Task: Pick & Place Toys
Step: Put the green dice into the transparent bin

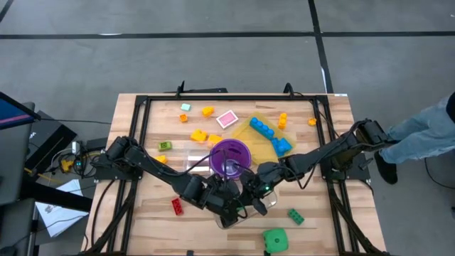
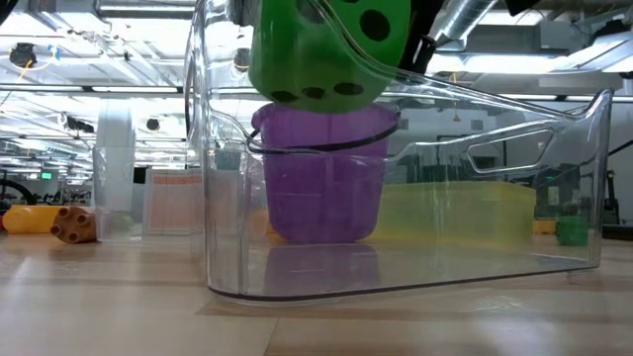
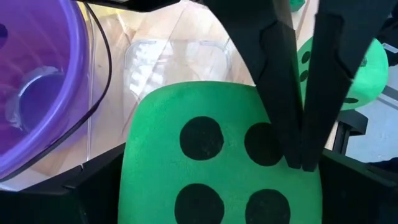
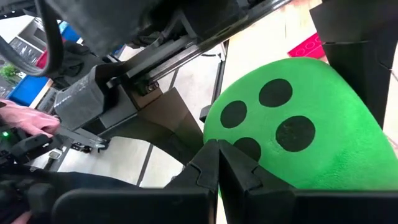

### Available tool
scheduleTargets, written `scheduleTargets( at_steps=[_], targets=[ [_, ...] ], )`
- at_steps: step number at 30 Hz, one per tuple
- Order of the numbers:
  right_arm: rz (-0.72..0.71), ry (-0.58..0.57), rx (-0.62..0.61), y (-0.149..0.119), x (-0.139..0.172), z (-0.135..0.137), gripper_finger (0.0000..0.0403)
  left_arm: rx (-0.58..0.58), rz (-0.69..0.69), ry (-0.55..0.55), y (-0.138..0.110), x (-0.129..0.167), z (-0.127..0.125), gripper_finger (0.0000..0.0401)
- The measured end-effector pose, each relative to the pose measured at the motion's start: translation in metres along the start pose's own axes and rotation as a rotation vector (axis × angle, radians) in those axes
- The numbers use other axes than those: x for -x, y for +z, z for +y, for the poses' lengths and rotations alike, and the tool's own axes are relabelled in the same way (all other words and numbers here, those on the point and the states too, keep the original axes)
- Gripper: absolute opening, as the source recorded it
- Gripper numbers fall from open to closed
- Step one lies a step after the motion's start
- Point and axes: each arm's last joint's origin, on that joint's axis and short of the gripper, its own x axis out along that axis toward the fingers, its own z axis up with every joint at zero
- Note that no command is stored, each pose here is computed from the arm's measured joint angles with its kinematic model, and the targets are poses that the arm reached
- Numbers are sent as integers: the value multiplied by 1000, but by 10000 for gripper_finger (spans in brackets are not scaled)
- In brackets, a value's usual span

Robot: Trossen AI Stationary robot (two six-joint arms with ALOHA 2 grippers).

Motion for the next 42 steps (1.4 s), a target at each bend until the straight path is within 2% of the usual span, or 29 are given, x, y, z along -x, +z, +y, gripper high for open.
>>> scheduleTargets(
  at_steps=[9,15,20,23,30,36,42],
  targets=[
    [44,-37,-19,-5,-1,-2,0,13,-17,-13,3,-1,0,400],
    [77,-106,-46,-10,-1,-7,0,21,-30,6,6,-2,3,400],
    [148,-204,-70,-22,-2,-20,0,66,-88,-107,19,18,-2,400],
    [96,-172,-53,-14,0,-13,0,43,-44,-84,11,9,-3,400],
    [109,-135,-66,-14,4,-7,0,33,-3,-80,8,12,0,400],
    [59,-76,-34,-8,21,18,0,22,16,-108,4,16,-5,400],
    [7,-172,-16,-5,50,35,0,7,29,-158,0,22,-11,398]
  ],
)
